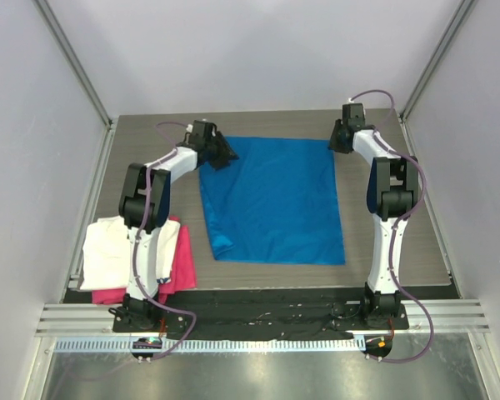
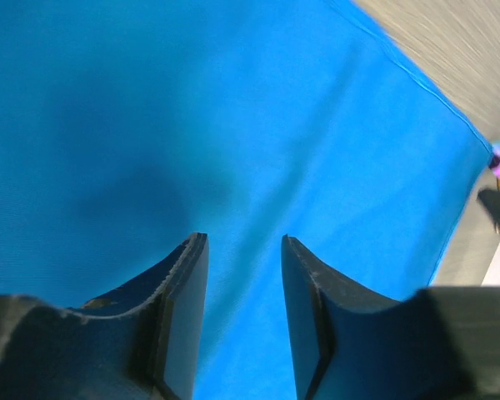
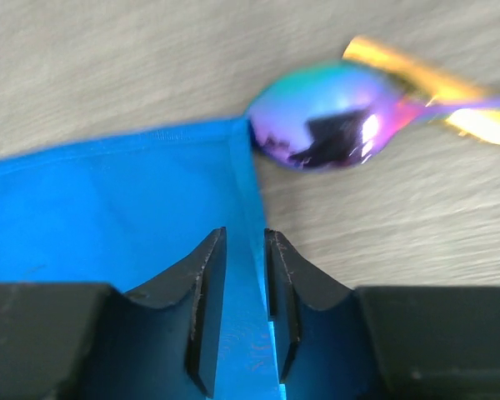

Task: Fold the napkin into a case and place the utensils inside
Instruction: Flatten out the crumpled napkin at the center of the board.

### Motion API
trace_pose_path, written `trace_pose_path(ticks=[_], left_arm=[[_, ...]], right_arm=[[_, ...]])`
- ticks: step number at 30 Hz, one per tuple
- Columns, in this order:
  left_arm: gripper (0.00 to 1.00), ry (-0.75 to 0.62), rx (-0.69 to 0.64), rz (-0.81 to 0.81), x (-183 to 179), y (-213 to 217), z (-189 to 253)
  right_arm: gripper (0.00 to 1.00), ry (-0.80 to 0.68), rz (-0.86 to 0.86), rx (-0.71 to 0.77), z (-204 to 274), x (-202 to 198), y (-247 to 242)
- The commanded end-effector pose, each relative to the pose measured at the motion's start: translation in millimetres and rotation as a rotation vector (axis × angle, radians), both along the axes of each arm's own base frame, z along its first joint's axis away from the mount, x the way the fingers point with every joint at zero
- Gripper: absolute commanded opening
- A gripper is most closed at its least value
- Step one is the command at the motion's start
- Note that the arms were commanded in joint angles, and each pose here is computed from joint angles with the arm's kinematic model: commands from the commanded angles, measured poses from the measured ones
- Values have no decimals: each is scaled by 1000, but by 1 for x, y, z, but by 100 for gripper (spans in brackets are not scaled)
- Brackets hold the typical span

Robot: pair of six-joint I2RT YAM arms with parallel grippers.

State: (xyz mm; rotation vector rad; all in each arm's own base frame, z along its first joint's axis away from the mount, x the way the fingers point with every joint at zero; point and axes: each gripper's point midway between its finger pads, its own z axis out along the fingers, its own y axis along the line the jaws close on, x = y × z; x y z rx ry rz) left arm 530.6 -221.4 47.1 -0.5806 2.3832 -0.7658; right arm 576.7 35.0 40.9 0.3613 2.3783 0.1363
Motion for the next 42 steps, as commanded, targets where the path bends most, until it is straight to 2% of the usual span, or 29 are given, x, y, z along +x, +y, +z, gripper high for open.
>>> trace_pose_path(ticks=[1,3,4,6,7,9,10,11,14,18,21,28,42], left_arm=[[54,-110,43,-48,0,-15,68],[59,-120,51,-49,-12,-12,93],[59,-125,80,-52,-19,-12,97],[61,-89,153,-76,-46,-8,98],[61,-102,183,-85,-60,-8,113],[61,-48,339,-115,-97,-3,100],[61,-76,384,-121,-112,-2,114],[60,-75,486,-144,-132,-4,103],[56,-71,648,-157,-176,9,102],[51,-64,734,-267,-236,-8,90],[47,-77,756,-312,-263,-17,81],[43,-43,803,-332,-279,-17,53],[35,74,849,-369,-287,-20,-2]], right_arm=[[36,-78,33,-27,57,16,4],[40,-78,36,-8,71,8,12],[46,-103,35,-9,92,2,20],[50,-73,-6,-8,97,-17,25],[54,-62,-14,0,102,-27,30],[56,-50,-39,33,113,-53,44],[57,-43,-43,45,114,-63,49],[58,-29,-64,80,116,-84,57],[59,0,-36,133,111,-126,76],[59,37,11,136,99,-173,87],[59,72,41,146,85,-201,90],[54,135,67,128,50,-242,85],[52,144,82,132,37,-259,83]])
